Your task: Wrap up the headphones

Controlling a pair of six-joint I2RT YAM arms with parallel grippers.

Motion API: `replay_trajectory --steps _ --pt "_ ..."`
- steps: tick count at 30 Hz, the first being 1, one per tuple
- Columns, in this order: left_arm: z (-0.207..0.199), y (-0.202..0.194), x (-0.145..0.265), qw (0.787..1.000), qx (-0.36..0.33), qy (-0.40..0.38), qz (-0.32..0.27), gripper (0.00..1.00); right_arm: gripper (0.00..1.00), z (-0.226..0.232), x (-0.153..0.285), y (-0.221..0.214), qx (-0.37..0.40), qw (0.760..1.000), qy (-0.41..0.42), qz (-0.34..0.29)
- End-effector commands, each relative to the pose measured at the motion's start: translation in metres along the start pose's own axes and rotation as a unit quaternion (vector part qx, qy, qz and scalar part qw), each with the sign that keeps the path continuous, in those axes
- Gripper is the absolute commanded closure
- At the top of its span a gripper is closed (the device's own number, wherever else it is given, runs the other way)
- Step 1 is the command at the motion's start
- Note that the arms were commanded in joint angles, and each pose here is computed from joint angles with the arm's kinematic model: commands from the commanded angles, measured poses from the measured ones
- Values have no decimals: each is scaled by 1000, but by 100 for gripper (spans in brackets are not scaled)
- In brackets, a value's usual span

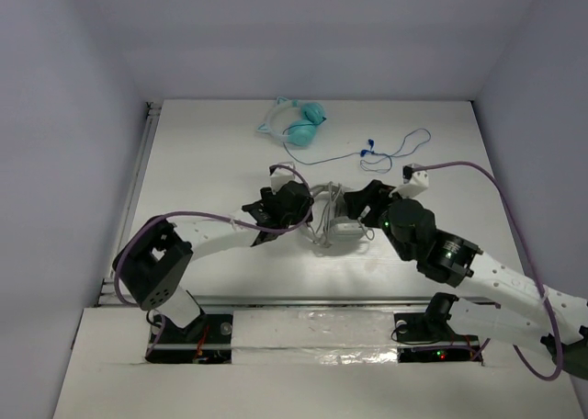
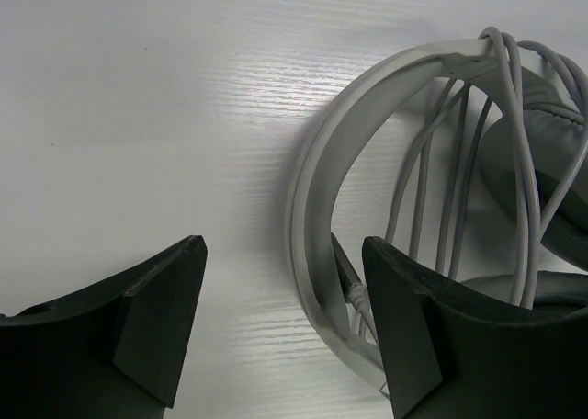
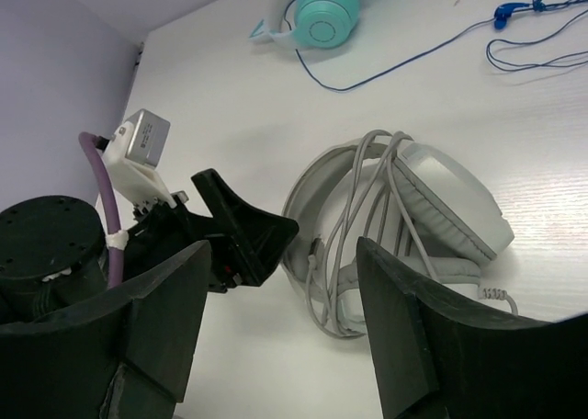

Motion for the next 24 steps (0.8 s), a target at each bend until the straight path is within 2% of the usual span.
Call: replay_trajectory --steps 1,5,8,9,12,13,15,17,18,20,21,23,24 --pt "-10 27 15 1000 4 -6 -31 34 30 6 7 19 -2 1000 13 -19" --pt "-22 63 46 996 15 -38 -75 33 34 1 18 29 -4 999 15 -32" --pt "-28 88 72 991 14 -69 -112 33 45 -4 27 36 -1 999 20 -42" --pt "-29 101 90 987 23 -87 -133 33 55 -5 35 43 -8 998 32 -49" --pt "-25 123 124 978 25 -117 -172 33 73 -9 49 53 -13 997 49 -57" --pt "-23 128 132 976 20 -121 -182 32 88 -13 58 58 -17 996 55 -64" --pt "-17 140 154 969 25 -133 -207 30 94 -17 68 66 -23 995 64 -73" --pt "-11 146 169 964 22 -139 -225 27 94 -24 81 73 -26 994 68 -82" --pt "-6 151 182 959 26 -148 -239 25 93 -27 85 76 -27 994 63 -87" --pt "1 155 192 956 22 -147 -252 17 72 -35 99 87 -38 992 63 -101" --pt "8 157 201 954 23 -144 -263 15 50 -37 103 90 -41 992 62 -107" --pt "15 160 208 952 25 -134 -274 10 31 -44 115 98 -55 989 65 -120" --pt "20 159 212 952 26 -130 -276 9 16 -45 118 100 -58 989 67 -122"
Point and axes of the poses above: each gripper's point midway between its finger pads, its own x axis back along the fingers, its own z axis along the line the jaws close on, y = z × x, the point moved 9 cm from there along x, back along the fingers, and after that the axes turned 7 degrees about x, right-handed, at the moved point
